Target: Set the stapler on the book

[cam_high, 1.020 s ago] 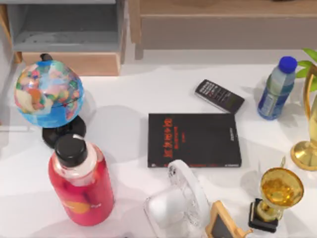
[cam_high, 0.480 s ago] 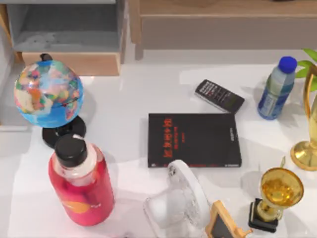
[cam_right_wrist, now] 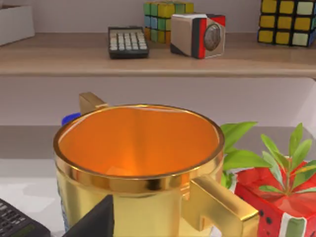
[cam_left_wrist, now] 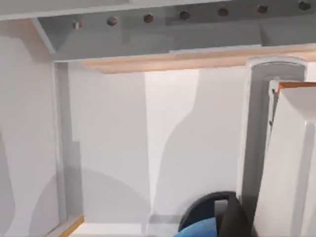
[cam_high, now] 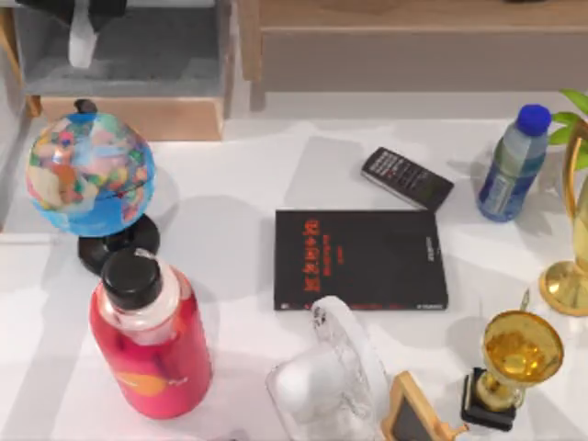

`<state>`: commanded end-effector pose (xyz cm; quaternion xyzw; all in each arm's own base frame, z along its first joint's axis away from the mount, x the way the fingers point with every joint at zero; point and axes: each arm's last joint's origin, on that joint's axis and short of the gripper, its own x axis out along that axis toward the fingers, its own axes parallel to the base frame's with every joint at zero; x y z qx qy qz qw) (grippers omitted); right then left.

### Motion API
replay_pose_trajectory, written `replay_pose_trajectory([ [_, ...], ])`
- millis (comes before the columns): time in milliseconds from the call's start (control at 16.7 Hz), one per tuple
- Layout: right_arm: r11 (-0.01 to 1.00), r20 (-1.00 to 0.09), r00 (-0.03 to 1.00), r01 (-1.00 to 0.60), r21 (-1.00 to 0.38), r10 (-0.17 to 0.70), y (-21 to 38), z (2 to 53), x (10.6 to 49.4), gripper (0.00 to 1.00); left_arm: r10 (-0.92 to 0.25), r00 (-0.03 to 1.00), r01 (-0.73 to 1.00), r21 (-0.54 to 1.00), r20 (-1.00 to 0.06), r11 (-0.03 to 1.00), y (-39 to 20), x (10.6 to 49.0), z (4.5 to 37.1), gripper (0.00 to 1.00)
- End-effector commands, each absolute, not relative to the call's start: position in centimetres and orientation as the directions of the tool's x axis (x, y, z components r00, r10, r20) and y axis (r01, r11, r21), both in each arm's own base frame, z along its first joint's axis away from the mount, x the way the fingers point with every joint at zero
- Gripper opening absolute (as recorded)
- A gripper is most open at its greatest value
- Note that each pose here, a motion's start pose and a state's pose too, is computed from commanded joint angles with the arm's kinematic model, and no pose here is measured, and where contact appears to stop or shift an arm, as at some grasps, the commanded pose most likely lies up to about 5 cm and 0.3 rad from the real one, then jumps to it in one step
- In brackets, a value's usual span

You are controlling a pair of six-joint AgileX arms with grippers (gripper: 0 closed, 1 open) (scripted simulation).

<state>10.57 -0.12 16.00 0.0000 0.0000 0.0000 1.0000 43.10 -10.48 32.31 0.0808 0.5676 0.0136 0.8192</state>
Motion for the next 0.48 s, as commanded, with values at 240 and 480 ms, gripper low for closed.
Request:
replay_pose_trajectory([
  [240, 1.0, 0.0, 1.0, 0.0, 0.0, 0.0, -0.1, 16.0, 10.6, 1.0, 0.041, 0.255, 0.051, 0.056, -0.966, 0.997, -22.5, 41.1, 26.5, 0.0],
  [480, 1.0, 0.0, 1.0, 0.0, 0.0, 0.0, -0.1, 16.0, 10.6, 1.0, 0.015, 0.149, 0.018, 0.018, -0.989, 1.0, -31.7, 36.7, 20.9, 0.0],
])
